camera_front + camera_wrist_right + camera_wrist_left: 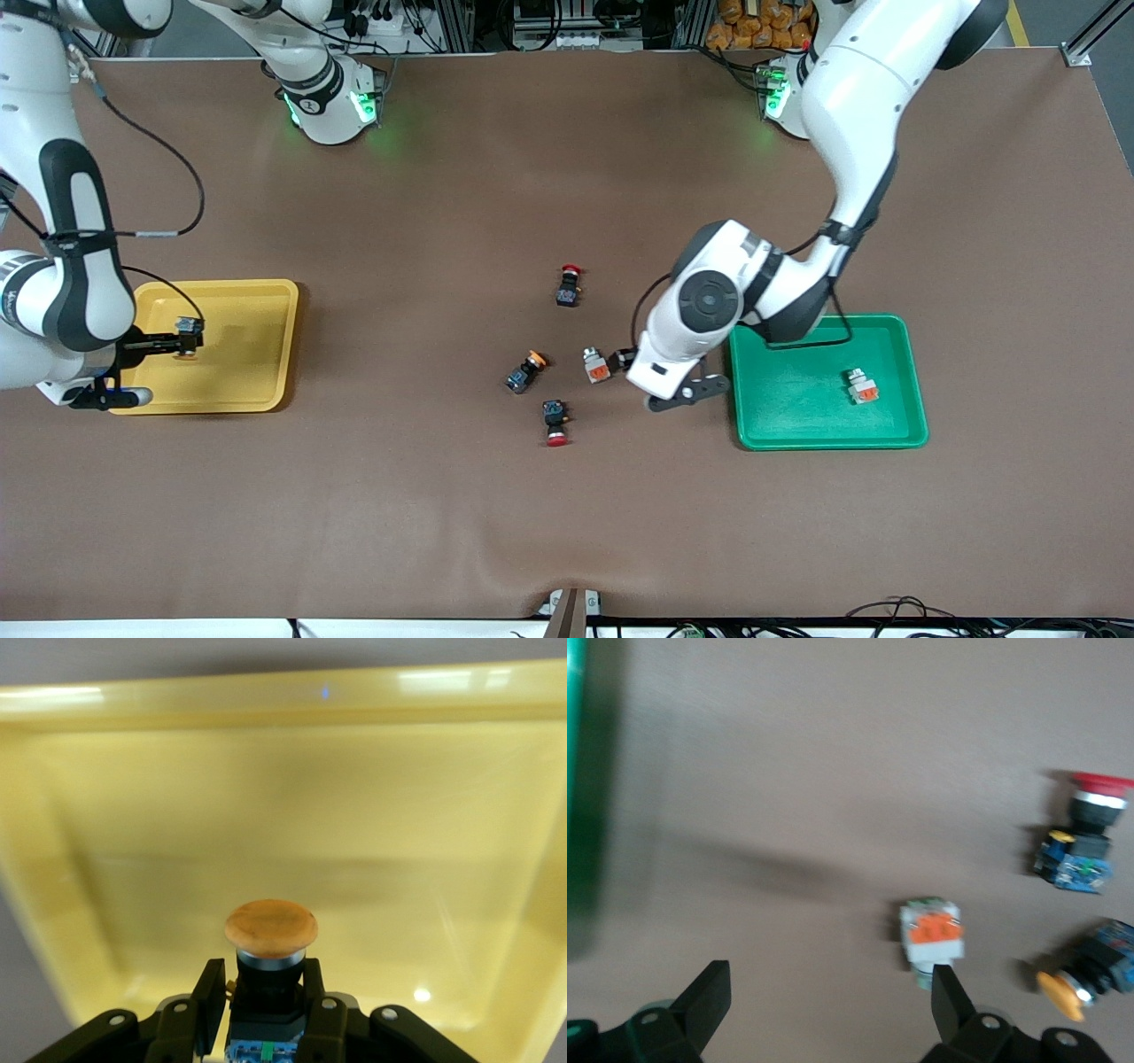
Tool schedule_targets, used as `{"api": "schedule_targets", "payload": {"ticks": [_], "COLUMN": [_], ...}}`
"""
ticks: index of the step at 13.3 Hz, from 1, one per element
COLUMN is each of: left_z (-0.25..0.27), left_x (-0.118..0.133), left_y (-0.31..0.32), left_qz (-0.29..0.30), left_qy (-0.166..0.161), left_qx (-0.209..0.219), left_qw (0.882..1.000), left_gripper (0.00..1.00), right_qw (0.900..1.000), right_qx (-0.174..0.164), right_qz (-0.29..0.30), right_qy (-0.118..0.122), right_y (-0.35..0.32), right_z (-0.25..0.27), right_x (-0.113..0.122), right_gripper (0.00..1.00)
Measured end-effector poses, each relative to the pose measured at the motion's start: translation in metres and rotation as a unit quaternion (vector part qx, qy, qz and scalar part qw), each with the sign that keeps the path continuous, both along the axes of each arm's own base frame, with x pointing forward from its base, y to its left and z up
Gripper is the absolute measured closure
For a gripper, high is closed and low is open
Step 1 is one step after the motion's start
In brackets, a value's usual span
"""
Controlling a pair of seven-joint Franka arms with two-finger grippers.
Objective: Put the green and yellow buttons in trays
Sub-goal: 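Release the yellow button in the yellow tray while the left gripper returns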
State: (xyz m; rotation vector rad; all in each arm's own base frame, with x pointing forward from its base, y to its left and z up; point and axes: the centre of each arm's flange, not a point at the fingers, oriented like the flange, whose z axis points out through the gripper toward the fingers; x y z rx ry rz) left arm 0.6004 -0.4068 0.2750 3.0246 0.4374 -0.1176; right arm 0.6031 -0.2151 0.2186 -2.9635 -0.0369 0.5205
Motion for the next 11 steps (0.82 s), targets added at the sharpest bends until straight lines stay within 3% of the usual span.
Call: {"api": "schedule_targets", "payload": {"ticks": [2,6,7,11], "left_z": [-0.002,-0.002,-0.003,-0.006], "left_x": [-0.006,-0.012,-0.015,-0.02], "left_y": [-0.016,-0.03,-0.034,-0.047], "left_qz": [-0.001,-0.007,-0.01,-0.018], "left_qy": [-0.009,-0.021,-0.021,-0.035], "left_qx": [-0.004,-0.009,-0.01,-0.022], "left_qw": [1.0,1.0,1.0,0.999], "left_gripper": [0.0,0.0,0.0,0.0], "right_qw": [1.0,0.999,0.999,0.999], "right_qx": [0.012,0.023,0.023,0.023], "right_qz": [0.023,0.038,0.038,0.039], "right_qy": [-0.009,-0.005,-0.006,-0.006], "right_y": [-0.027,-0.029,-0.027,-0.027], "right_z": [-0.021,-0.035,-0.034,-0.034], "right_x": [-0.009,-0.012,-0.011,-0.011], "right_gripper": [0.6,0.6,0.56,0.14]}}
